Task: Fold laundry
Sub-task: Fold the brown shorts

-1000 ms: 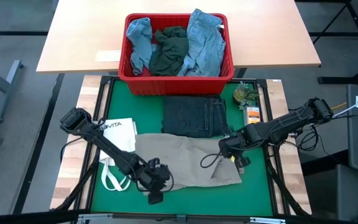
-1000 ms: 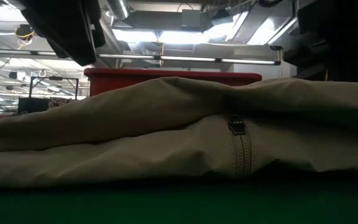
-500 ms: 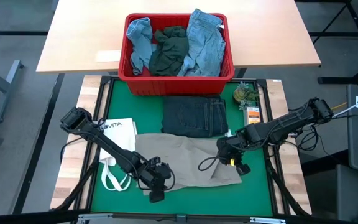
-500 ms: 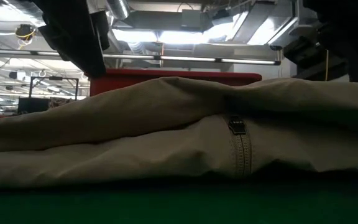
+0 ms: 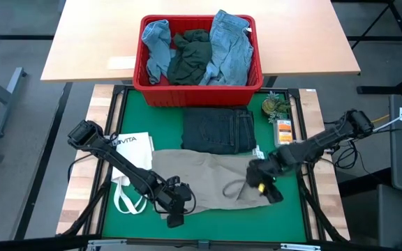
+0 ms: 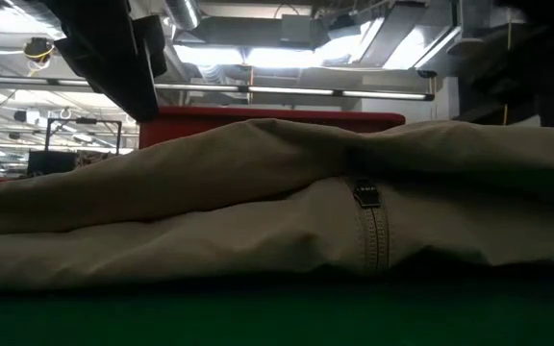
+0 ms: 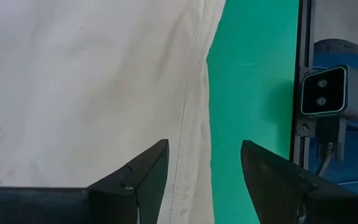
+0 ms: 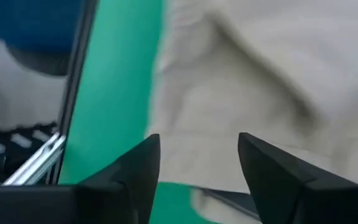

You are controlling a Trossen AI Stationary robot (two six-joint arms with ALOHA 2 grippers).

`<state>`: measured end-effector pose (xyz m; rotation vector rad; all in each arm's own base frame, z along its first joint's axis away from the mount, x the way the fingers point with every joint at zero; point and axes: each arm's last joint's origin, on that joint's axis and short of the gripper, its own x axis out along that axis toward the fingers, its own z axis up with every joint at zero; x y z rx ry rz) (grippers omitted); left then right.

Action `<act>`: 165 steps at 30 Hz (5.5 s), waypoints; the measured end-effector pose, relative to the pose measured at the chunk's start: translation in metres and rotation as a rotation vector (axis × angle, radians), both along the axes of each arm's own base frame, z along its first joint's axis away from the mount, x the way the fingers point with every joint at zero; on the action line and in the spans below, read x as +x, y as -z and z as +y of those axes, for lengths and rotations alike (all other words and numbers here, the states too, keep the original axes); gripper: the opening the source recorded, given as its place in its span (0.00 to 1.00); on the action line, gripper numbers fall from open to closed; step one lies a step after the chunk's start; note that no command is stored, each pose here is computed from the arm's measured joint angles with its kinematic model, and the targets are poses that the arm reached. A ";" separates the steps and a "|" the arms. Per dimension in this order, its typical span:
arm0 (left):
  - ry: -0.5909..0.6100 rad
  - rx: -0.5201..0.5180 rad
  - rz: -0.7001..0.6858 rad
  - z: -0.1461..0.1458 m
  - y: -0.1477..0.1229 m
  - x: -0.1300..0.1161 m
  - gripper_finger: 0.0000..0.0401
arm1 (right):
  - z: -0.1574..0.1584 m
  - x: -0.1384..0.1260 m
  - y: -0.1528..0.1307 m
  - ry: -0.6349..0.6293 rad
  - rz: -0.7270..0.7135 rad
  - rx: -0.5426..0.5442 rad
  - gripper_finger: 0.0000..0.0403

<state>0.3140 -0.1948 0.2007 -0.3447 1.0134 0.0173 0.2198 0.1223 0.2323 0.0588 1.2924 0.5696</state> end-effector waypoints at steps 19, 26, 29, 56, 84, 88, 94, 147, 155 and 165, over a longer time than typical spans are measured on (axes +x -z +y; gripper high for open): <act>-0.005 0.010 0.001 0.001 0.000 0.000 0.49 | 0.087 -0.044 0.026 -0.174 -0.191 -0.290 0.52; -0.005 0.010 0.002 0.001 0.001 0.000 0.49 | 0.088 -0.043 0.045 -0.087 -0.077 -0.357 0.52; -0.005 0.009 0.001 0.001 0.000 0.000 0.49 | 0.087 -0.044 0.050 -0.062 -0.038 -0.389 0.52; 0.057 0.068 0.047 -0.015 0.020 -0.024 0.49 | 0.083 -0.047 0.052 0.018 0.014 -0.440 0.07; 0.063 0.126 0.090 -0.016 0.048 -0.033 0.30 | 0.083 -0.047 0.052 0.070 0.021 -0.435 0.05; 0.067 0.136 0.133 -0.016 0.061 -0.031 0.31 | 0.083 -0.047 0.052 0.070 0.020 -0.435 0.02; 0.069 0.116 0.120 -0.015 0.053 -0.032 0.14 | 0.084 -0.044 0.041 0.074 0.028 -0.443 0.02; -0.017 0.067 -0.349 0.079 -0.093 -0.039 0.00 | -0.078 -0.011 -0.086 0.009 0.033 -1.077 0.03; 0.060 0.004 -0.273 0.035 -0.046 -0.017 0.00 | -0.041 -0.034 -0.047 -0.055 0.105 -0.991 0.03; 0.159 -0.064 -0.244 0.003 -0.010 -0.004 0.00 | 0.000 -0.063 -0.018 -0.091 0.146 -0.834 0.03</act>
